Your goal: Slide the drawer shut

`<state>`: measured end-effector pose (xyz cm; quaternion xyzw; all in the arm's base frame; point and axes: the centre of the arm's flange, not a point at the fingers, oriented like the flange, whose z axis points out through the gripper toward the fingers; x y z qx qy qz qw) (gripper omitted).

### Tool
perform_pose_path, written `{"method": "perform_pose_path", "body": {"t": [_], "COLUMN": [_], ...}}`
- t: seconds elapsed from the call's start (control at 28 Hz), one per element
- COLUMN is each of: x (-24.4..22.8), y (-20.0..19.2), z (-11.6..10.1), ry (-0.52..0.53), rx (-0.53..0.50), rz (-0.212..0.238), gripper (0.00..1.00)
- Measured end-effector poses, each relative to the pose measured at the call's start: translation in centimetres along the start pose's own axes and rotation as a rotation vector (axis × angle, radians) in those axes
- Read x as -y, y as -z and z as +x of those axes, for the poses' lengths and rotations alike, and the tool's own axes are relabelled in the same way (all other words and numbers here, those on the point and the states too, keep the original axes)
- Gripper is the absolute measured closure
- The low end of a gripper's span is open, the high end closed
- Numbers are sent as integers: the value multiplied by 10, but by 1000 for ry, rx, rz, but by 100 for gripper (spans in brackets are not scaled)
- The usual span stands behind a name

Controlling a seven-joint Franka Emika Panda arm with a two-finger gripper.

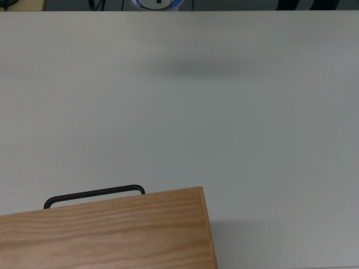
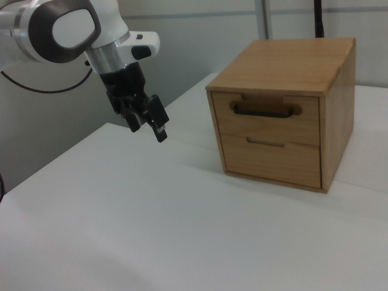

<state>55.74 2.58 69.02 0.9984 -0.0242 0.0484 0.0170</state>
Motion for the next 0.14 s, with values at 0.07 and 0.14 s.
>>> {"method": "perform_pose_path", "body": {"t": [0.07,0.14], "x": [0,0], "y": [0,0], "z": [0,0], "ry": [0,1], "rx": [0,0], "rz": [0,0], "gripper": [0,0]}}
